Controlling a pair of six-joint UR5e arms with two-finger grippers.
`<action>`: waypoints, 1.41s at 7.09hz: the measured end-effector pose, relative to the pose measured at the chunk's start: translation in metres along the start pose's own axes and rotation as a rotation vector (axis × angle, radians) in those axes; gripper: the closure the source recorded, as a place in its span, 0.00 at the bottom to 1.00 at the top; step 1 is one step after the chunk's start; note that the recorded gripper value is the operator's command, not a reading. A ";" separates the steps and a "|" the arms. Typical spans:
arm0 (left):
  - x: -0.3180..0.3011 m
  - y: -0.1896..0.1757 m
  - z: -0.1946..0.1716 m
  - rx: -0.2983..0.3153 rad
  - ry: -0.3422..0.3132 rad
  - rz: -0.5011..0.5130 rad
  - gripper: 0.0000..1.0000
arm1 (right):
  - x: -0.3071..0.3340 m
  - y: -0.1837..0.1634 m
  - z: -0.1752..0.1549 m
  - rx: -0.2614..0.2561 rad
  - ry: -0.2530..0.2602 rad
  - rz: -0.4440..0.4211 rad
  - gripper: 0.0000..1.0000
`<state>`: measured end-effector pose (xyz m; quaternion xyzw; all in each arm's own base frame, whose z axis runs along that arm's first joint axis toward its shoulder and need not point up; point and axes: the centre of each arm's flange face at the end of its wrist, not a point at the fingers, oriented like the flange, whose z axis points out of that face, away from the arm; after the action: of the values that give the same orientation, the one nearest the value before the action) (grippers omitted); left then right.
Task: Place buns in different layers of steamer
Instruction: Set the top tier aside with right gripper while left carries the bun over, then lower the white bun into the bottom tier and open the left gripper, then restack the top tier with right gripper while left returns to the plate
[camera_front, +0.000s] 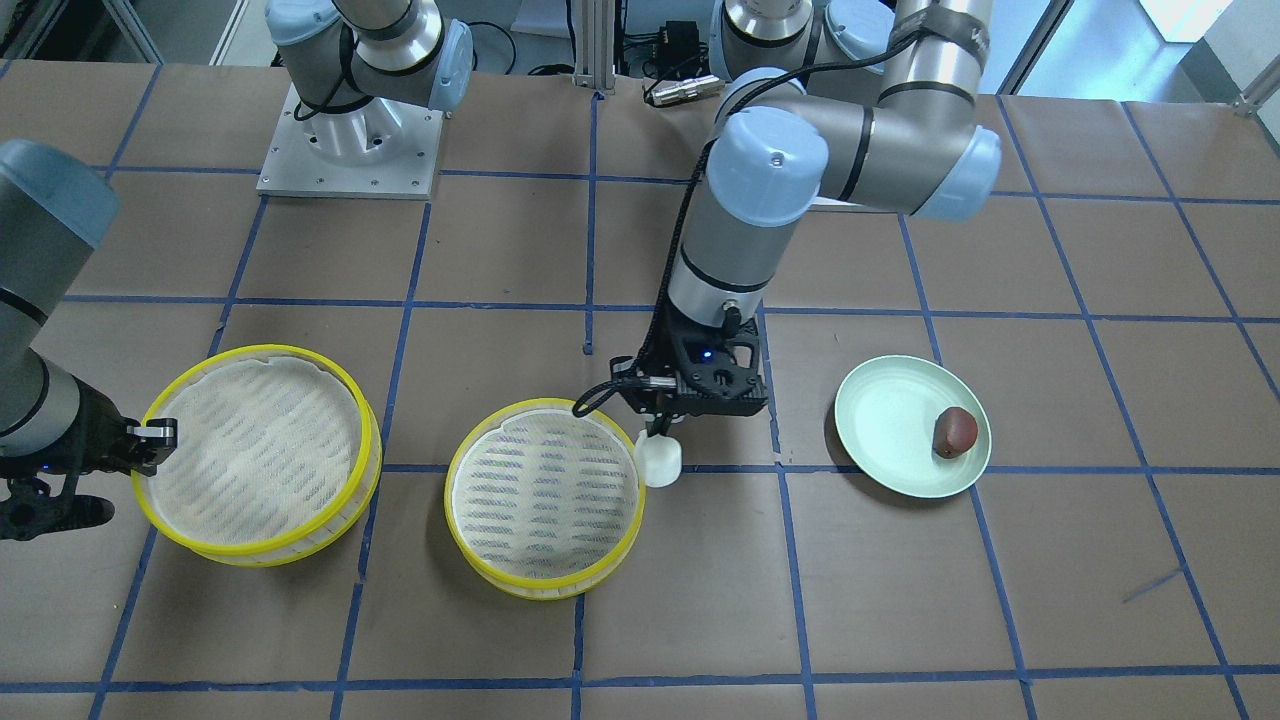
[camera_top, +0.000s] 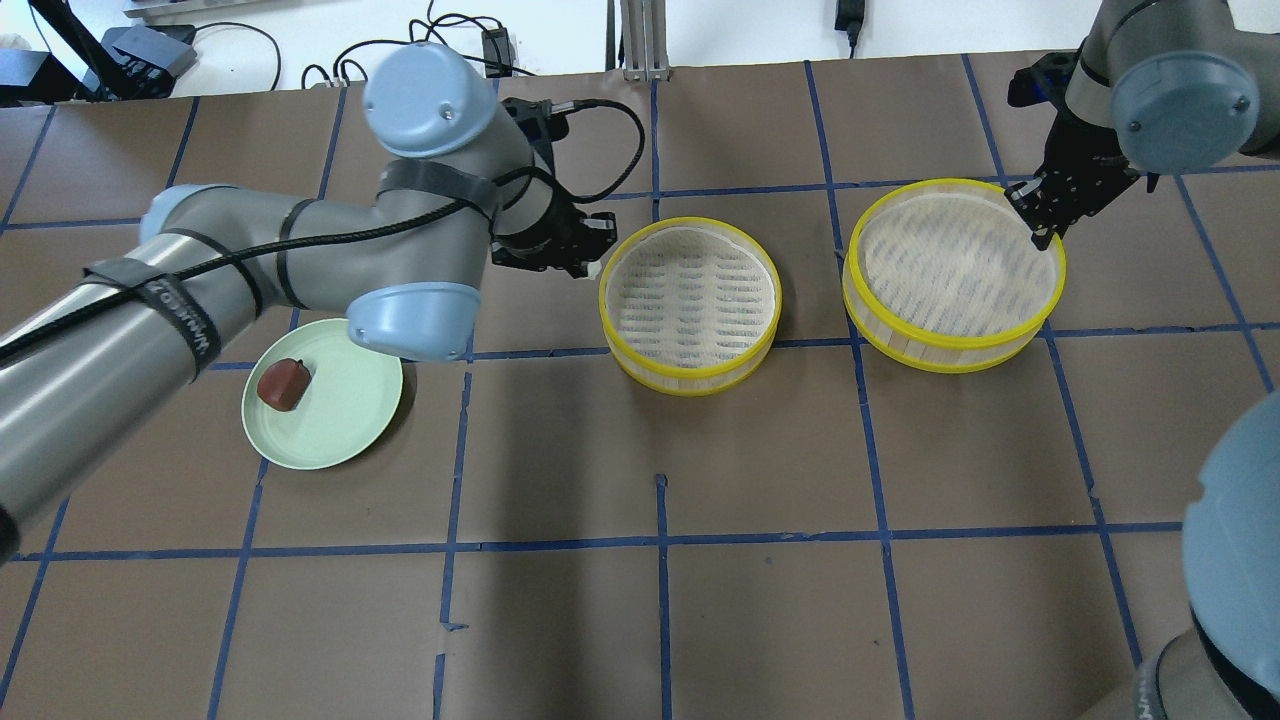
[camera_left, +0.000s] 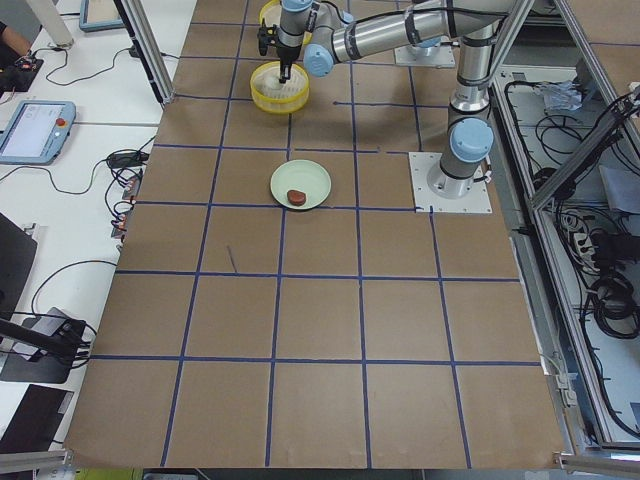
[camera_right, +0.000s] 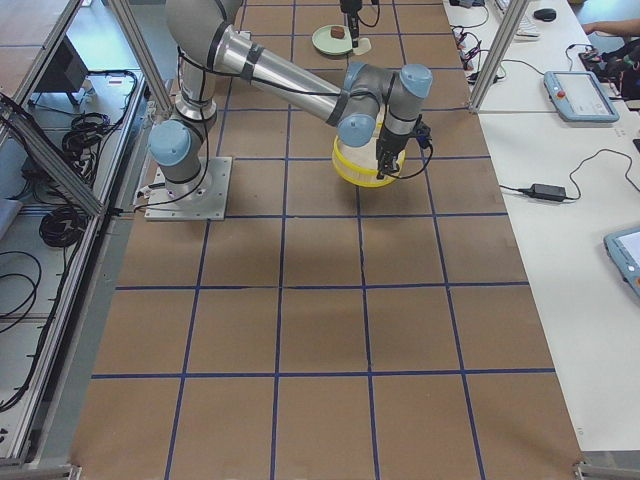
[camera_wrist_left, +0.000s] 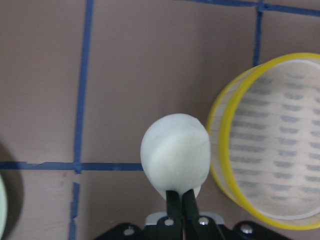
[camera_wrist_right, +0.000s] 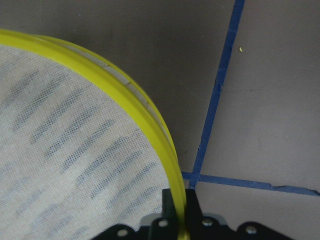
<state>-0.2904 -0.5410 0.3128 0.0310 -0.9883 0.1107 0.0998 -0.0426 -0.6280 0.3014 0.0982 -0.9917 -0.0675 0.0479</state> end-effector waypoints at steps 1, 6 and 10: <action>0.018 0.000 0.028 0.014 0.024 -0.005 0.90 | 0.000 0.000 0.001 -0.001 -0.001 0.000 0.82; 0.032 0.004 0.055 0.020 0.044 -0.060 0.00 | -0.002 0.000 -0.014 0.021 -0.006 0.011 0.80; -0.104 -0.037 -0.006 -0.042 -0.079 0.042 0.00 | -0.100 -0.015 -0.053 0.076 -0.102 0.191 0.81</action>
<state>-0.1844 -0.5713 0.3056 0.0126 -0.9941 0.0905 0.0588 0.0632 -0.6288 0.3437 0.0012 -0.9996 -0.0298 -0.0003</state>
